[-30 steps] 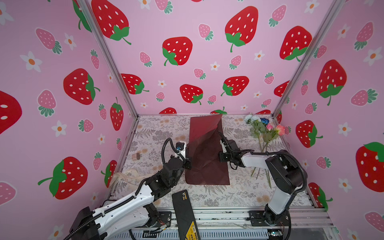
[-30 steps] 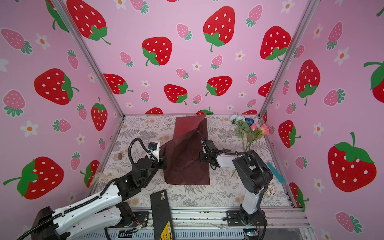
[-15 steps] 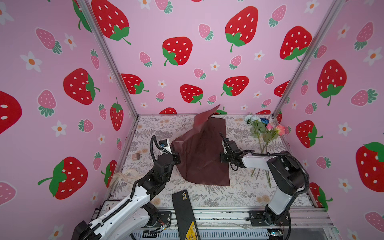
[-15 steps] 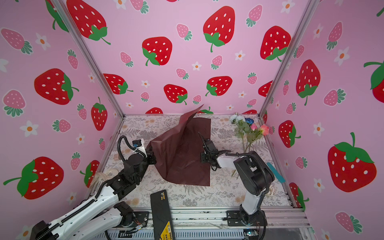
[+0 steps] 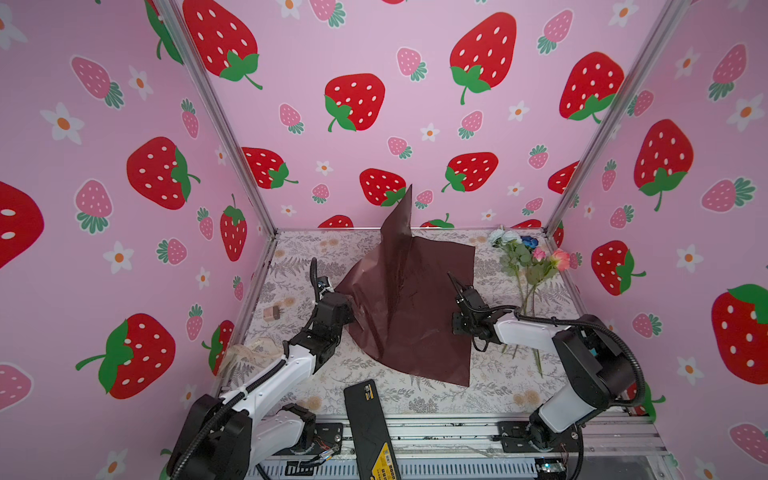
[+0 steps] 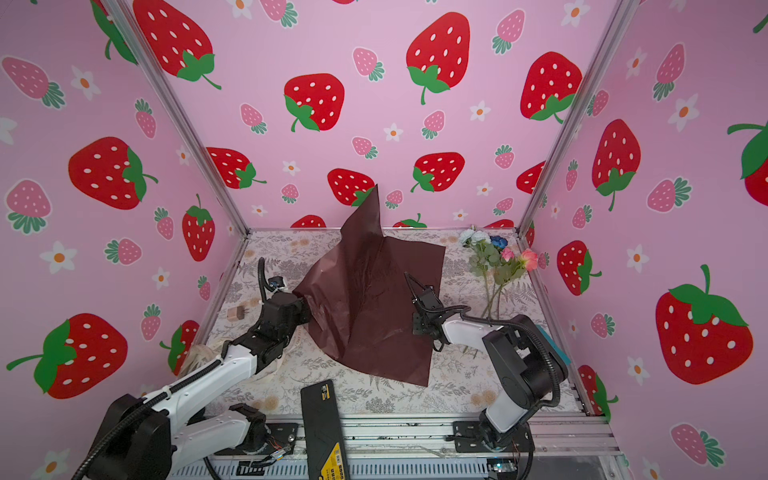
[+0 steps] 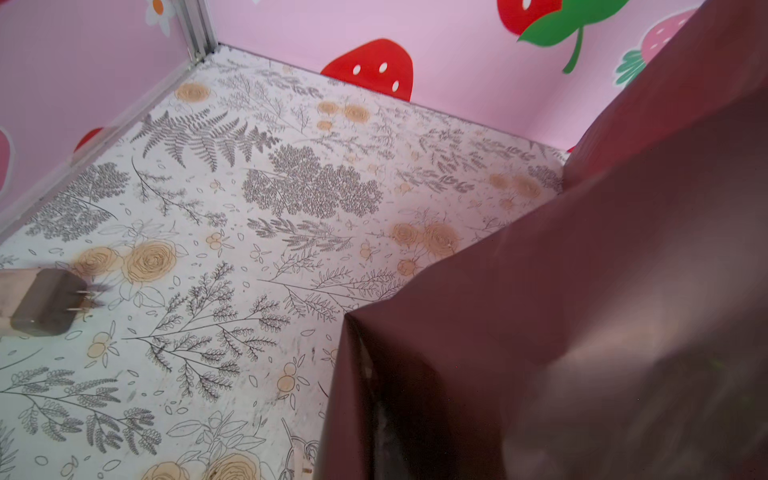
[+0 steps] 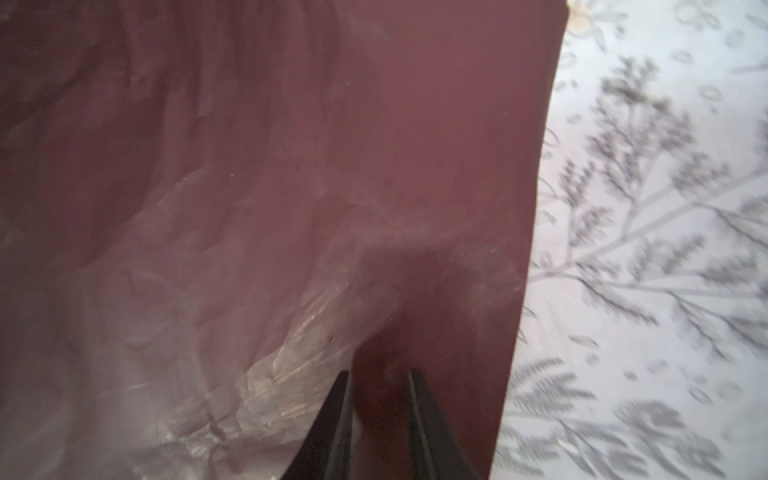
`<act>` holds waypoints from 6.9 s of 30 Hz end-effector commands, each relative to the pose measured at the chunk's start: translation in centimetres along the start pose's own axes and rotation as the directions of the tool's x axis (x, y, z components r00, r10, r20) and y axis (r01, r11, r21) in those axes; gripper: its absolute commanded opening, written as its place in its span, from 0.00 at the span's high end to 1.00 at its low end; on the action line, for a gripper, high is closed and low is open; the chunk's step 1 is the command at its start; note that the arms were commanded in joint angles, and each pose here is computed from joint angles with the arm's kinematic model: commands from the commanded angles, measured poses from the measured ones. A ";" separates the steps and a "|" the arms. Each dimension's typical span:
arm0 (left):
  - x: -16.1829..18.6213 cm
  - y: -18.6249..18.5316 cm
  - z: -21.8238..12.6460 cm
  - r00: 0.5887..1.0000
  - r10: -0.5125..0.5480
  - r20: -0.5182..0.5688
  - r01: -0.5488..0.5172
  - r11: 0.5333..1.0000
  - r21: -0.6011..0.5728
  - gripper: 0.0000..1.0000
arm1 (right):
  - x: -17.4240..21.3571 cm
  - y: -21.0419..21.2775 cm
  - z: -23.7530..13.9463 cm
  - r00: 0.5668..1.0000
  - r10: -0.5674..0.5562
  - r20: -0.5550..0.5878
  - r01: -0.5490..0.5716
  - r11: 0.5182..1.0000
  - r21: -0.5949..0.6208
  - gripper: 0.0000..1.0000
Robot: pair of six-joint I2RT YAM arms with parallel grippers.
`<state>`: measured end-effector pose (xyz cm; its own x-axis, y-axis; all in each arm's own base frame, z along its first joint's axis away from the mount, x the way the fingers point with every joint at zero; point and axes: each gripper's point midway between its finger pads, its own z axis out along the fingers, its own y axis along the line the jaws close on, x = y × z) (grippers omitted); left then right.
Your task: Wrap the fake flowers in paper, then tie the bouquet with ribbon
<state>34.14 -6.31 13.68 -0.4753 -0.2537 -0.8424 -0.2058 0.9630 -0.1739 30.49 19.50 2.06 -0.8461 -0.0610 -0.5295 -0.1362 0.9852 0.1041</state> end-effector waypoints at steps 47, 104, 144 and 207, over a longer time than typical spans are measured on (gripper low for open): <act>-1.8 -0.3 14.0 0.956 0.005 -0.292 0.010 0.999 0.051 1.00 | -0.5 -5.9 -10.1 0.981 0.177 0.075 -0.183 0.979 0.088 0.52; 4.0 3.9 11.2 0.819 -0.226 -0.527 0.214 0.973 -0.084 1.00 | 1.4 -2.4 -1.9 0.995 0.092 -0.040 -0.093 0.995 -0.032 0.40; -8.0 4.4 4.4 0.947 -0.199 -0.253 0.203 0.979 -0.010 0.07 | -6.9 -23.6 -2.3 0.962 0.273 0.025 -0.272 0.937 0.218 0.62; -5.5 2.2 0.1 0.921 -0.280 -0.269 0.330 0.931 0.159 0.07 | -13.7 -16.4 -9.1 0.977 0.133 0.164 -0.145 0.987 0.063 1.00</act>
<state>36.25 -2.42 18.95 -0.5979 -0.5077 -0.6204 -0.2068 0.8454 -0.4925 39.27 1.06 12.15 -0.8033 0.0938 -0.5881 0.0646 0.9954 0.0705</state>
